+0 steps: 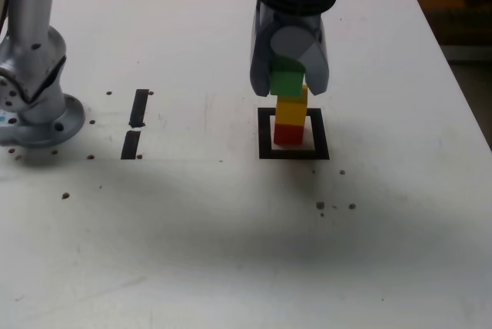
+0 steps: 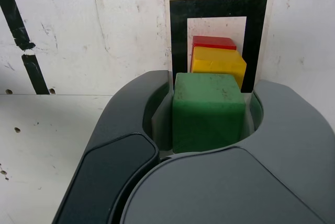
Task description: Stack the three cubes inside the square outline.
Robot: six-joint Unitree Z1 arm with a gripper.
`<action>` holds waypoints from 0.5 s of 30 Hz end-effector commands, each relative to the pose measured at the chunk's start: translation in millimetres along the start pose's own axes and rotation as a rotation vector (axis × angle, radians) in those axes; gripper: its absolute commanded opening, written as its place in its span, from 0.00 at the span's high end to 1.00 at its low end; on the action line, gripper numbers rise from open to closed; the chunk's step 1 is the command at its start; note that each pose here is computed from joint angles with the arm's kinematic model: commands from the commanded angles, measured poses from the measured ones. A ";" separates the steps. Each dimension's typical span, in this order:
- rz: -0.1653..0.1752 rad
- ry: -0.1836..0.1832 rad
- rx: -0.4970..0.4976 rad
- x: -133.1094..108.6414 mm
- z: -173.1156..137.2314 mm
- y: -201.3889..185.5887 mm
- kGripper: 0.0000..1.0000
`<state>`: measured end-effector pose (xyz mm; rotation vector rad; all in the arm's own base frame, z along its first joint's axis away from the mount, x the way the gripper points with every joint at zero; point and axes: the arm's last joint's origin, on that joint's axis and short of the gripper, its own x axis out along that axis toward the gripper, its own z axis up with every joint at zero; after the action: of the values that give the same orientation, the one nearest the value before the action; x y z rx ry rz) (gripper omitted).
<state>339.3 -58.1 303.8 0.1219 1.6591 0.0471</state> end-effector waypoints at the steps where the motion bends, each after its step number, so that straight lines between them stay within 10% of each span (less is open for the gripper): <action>1: -0.002 -0.005 0.000 -0.2 1.4 -0.2 0.89; 15: 0.001 -0.011 0.001 9.6 7.4 -1.1 0.83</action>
<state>345.4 -59.2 294.8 0.1223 1.6450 0.0449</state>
